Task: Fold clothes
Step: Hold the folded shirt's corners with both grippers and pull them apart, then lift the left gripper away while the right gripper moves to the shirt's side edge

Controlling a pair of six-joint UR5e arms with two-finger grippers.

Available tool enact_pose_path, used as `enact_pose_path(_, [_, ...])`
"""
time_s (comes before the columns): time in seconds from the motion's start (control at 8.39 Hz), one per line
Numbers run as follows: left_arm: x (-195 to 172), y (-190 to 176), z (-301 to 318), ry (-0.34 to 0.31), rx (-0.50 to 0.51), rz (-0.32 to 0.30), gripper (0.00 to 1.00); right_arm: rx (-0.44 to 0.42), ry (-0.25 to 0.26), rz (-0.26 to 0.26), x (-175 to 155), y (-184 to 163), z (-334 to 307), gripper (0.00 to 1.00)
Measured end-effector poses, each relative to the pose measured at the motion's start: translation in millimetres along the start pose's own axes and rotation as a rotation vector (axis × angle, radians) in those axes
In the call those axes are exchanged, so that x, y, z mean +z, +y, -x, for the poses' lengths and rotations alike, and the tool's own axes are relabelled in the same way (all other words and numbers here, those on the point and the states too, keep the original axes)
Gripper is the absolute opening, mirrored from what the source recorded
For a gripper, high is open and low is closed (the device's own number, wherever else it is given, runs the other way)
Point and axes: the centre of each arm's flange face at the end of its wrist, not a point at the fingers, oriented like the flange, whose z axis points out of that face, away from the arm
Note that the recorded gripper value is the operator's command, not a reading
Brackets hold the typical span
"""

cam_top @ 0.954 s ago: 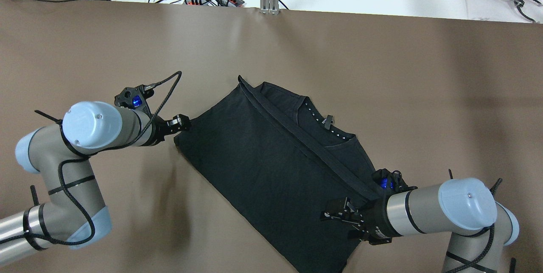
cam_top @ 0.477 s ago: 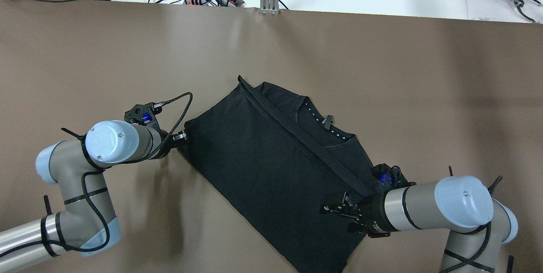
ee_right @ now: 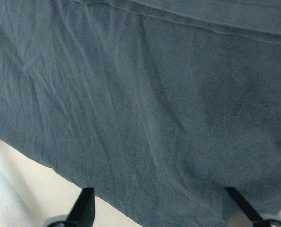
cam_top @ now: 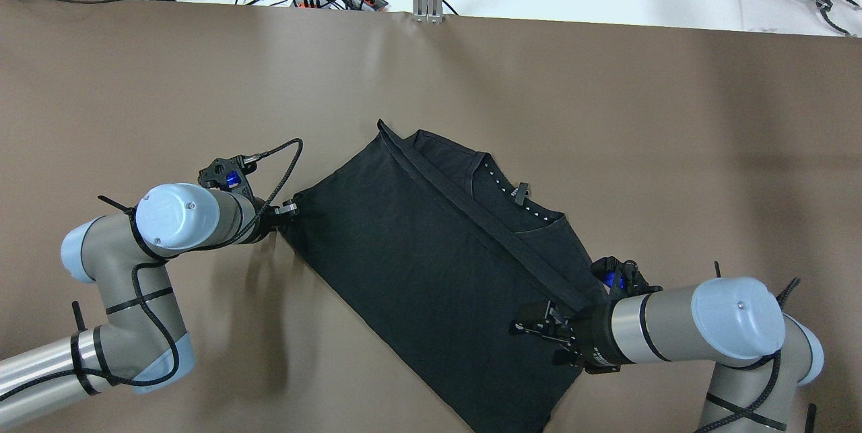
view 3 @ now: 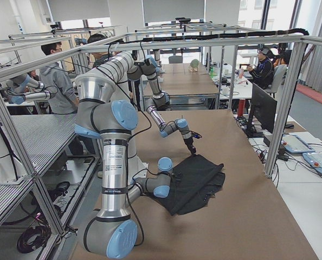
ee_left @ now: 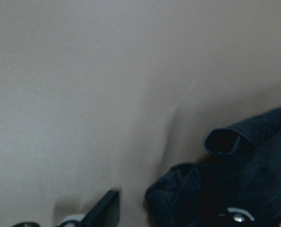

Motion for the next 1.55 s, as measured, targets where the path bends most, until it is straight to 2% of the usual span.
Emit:
enact_pose_path(0.48, [-23, -18, -4, 0.027, -0.011, 0.023, 0.0, 0.0, -0.002, -0.005, 0, -1, 0, 0.95])
enact_pose_path(0.72, [-31, -43, -2, 0.029, 0.006, 0.014, 0.0, 0.0, -0.012, -0.038, -1, -4, 2, 0.95])
enact_pose_path(1.07, [-10, -134, -25, -0.006, 0.033, -0.021, 0.0, 0.004, -0.021, -0.077, -3, -11, 2, 0.95])
enact_pose_path(1.31, [21, -210, -96, -0.031, 0.016, -0.044, 0.0, 0.011, -0.014, -0.092, -5, -16, 3, 0.95])
enact_pose_path(1.43, [35, -239, -135, -0.028, 0.013, -0.057, 0.0, 0.015, -0.007, -0.099, -5, -19, 3, 0.95])
enact_pose_path(1.55, [47, -252, -166, -0.012, 0.022, -0.073, 0.0, 0.018, -0.004, -0.105, -5, -21, 2, 0.95])
